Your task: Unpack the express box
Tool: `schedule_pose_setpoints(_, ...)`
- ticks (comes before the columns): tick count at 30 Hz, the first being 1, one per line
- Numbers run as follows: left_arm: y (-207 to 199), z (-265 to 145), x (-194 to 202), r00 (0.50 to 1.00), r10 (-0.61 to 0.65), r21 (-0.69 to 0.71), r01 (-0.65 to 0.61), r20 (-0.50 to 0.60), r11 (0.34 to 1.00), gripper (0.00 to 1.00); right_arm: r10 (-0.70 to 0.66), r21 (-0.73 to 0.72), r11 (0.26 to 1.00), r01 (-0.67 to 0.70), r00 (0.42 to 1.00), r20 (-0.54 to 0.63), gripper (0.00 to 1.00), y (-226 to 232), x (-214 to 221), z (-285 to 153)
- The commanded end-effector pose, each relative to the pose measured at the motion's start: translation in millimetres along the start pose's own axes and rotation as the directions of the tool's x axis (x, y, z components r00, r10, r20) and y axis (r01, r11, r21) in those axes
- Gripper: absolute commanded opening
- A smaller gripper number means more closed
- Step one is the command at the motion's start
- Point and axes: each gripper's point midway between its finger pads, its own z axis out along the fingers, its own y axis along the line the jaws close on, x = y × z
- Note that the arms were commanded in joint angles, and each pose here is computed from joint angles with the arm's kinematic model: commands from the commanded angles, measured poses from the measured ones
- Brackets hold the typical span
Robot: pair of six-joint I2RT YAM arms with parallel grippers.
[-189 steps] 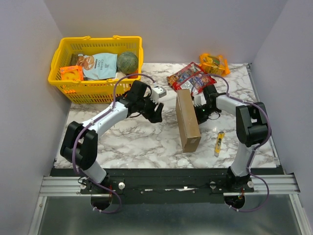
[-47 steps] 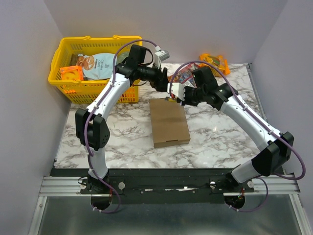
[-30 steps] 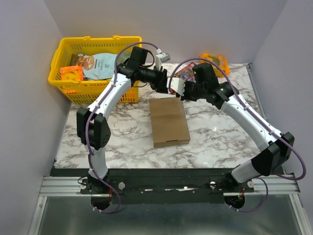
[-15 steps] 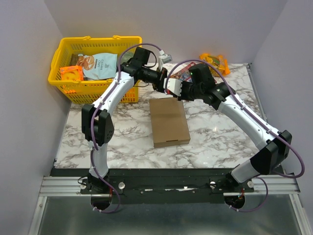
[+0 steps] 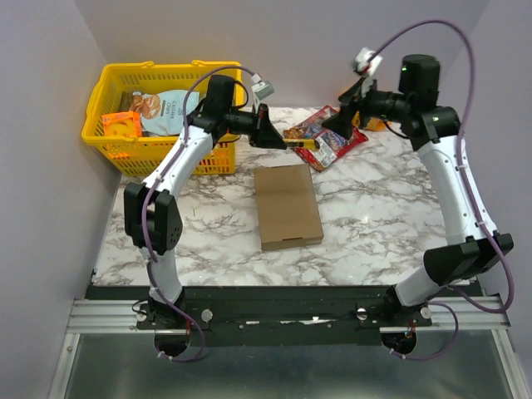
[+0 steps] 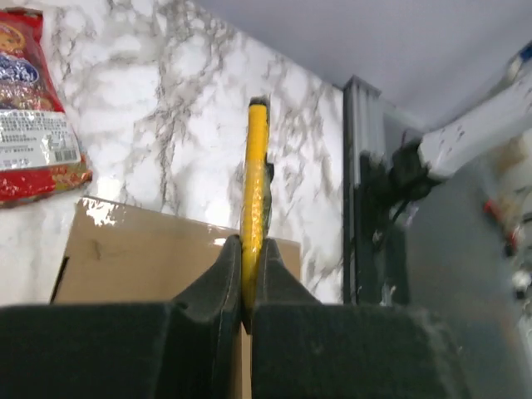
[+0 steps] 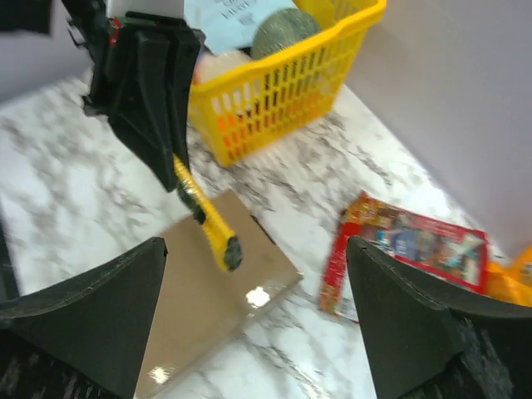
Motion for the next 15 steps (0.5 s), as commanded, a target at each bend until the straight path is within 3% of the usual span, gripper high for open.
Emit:
schedule_pose_setpoints(1,-57,-32,-66,0.941,0.113,0.113,-0.157,0.320,0.981,0.00,0.388,-0.372,0.857,-0.357,0.922,0.008,0.95,43,1,-7)
schedule_pose_setpoints(2,-62,-30,-71,0.949,0.053,0.142,-0.101,0.309,0.985,0.00,0.391,-0.417,0.837,-0.353,0.920,0.005,0.94,51,-1,-9)
schedule_pose_setpoints(5,-65,-27,-72,0.944,0.093,0.142,-0.144,0.316,0.979,0.00,0.421,-0.456,0.806,-0.378,0.907,-0.008,0.89,57,0,-9)
schedule_pose_setpoints(12,-80,-11,-72,0.951,0.122,0.201,-0.183,0.285,0.962,0.00,0.393,-0.438,0.830,-0.345,0.919,0.020,0.87,47,-7,-2)
schedule_pose_setpoints(15,-78,-7,-69,0.954,0.116,0.211,-0.178,0.277,0.961,0.00,0.406,-0.483,0.804,-0.348,0.914,0.016,0.78,52,-13,4)
